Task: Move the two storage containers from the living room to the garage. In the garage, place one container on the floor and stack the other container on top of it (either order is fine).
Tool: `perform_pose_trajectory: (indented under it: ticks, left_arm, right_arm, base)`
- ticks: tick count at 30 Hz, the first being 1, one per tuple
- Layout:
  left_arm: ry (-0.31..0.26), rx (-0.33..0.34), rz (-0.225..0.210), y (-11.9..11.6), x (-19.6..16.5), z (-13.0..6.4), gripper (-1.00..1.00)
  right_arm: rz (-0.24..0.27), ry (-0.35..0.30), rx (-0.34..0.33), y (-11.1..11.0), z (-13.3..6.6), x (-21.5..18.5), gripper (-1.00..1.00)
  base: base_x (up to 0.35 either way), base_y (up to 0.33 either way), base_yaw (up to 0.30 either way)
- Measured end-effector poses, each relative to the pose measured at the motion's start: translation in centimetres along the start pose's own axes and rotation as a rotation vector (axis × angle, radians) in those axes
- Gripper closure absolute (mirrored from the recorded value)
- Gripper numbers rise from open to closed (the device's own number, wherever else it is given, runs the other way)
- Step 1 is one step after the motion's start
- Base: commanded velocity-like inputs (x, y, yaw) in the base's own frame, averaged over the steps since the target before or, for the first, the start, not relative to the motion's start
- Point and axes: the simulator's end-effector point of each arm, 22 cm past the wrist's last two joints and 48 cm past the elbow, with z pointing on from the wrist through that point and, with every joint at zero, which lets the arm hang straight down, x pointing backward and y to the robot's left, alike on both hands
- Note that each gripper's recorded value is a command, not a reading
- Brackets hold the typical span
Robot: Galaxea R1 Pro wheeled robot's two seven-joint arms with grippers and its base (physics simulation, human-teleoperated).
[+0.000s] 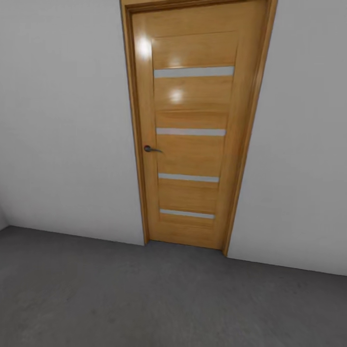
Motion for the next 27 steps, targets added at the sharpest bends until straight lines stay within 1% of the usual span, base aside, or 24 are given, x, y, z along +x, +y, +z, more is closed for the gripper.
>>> perform_pose_trajectory:
  ticks: [5, 11, 14, 15, 17, 19, 21, 27]
  left_arm:
    - [0.0, 0.0, 0.0, 0.0, 0.0, 0.0, -1.0]
    - [-0.001, -0.001, 0.0, 0.1, 0.0, 0.0, -1.0]
    - [-0.001, -0.001, 0.001, 0.1, 0.0, 0.0, -1.0]
    - [-0.001, -0.001, 0.001, 0.0, 0.0, 0.0, -1.0]
    - [-0.001, 0.0, 0.001, 0.0, 0.0, 0.0, -1.0]
    - [-0.002, 0.004, 0.0, -0.3, 0.0, 0.0, -1.0]
    - [-0.002, 0.003, 0.001, -0.3, 0.0, 0.0, -1.0]
    - [-0.001, -0.001, 0.003, 0.0, 0.0, 0.0, -1.0]
  right_arm:
    - [-0.002, -0.004, -0.002, 0.0, 0.0, 0.4, -1.0]
    - [-0.015, -0.024, -0.024, 1.1, -0.4, 3.6, -1.0]
    - [-0.016, -0.001, -0.032, 1.4, -0.8, 5.7, -1.0]
    - [-0.018, 0.032, -0.037, 1.6, -1.1, 7.6, -1.0]
    - [-0.021, 0.06, -0.043, 1.8, -1.5, 9.4, -1.0]
    - [-0.013, 0.058, -0.05, 1.9, -2.1, 10.9, -1.0]
    - [-0.01, 0.072, -0.056, 2.1, -2.6, 12.4, -1.0]
    - [-0.003, 0.081, -0.057, 2.1, -2.9, 13.2, -1.0]
  base:
    - [0.274, 0.219, -0.004]
    - [0.274, 0.219, 0.0]
    - [0.274, 0.212, 0.0]
    - [0.273, 0.185, 0.0]
    - [0.185, 0.097, 0.0]
    - [0.063, 0.029, 0.0]
    - [0.077, 0.011, 0.0]
    - [0.226, 0.003, -0.008]
